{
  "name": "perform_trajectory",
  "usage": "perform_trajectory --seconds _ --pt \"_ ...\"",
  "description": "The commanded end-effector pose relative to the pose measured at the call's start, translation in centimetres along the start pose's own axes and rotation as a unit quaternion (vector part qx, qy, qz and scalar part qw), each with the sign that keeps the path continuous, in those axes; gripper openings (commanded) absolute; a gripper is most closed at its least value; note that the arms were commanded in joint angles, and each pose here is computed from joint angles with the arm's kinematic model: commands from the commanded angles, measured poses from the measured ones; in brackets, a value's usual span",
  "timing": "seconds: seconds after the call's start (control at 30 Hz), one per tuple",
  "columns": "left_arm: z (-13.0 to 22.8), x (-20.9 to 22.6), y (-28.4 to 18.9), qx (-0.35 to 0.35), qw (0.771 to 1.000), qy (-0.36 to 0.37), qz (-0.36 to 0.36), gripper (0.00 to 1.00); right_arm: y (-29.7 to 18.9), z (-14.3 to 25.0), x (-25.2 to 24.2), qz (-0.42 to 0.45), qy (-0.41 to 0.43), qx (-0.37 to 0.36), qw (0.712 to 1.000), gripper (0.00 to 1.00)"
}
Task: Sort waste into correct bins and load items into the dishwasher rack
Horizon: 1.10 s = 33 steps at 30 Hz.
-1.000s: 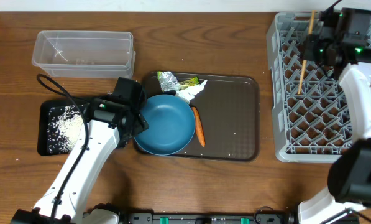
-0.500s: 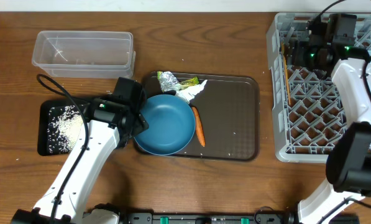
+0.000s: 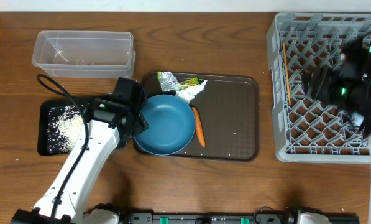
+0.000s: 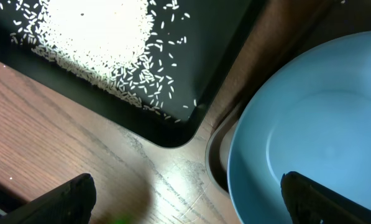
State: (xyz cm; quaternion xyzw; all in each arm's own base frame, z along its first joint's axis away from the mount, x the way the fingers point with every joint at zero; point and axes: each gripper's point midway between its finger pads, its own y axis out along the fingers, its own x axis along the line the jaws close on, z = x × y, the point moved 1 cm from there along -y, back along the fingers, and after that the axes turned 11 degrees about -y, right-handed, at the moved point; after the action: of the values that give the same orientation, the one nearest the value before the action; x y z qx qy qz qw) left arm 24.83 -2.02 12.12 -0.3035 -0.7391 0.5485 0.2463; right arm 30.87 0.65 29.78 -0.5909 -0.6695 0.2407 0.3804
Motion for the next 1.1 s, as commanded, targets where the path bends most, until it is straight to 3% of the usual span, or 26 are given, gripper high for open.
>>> perform_trajectory --seconds 0.0,0.03,0.07,0.3,0.63,1.07 --pt "-0.7 0.0 -0.6 -0.015 1.000 -0.010 0.004 0.98 0.4 3.5 0.2 0.000 0.022 0.026 0.999 0.63" --pt "-0.7 0.0 -0.6 -0.015 1.000 -0.010 0.004 0.98 0.5 4.5 -0.2 0.009 0.036 0.029 0.999 0.70" --pt "-0.7 0.0 -0.6 -0.015 1.000 -0.010 0.004 0.98 0.7 5.6 -0.6 0.019 0.050 0.033 0.998 0.99" --pt "-0.7 0.0 -0.6 -0.015 1.000 -0.010 0.004 0.98 3.2 10.5 -4.0 0.101 0.094 0.069 0.988 0.99" --pt "-0.7 0.0 -0.6 -0.015 1.000 -0.010 0.004 0.98 5.9 15.1 -4.9 0.115 0.148 0.133 0.973 0.99" --pt "-0.7 0.0 -0.6 -0.015 1.000 -0.010 0.004 0.98 6.3 16.1 -5.0 0.118 0.150 0.147 0.971 0.99"
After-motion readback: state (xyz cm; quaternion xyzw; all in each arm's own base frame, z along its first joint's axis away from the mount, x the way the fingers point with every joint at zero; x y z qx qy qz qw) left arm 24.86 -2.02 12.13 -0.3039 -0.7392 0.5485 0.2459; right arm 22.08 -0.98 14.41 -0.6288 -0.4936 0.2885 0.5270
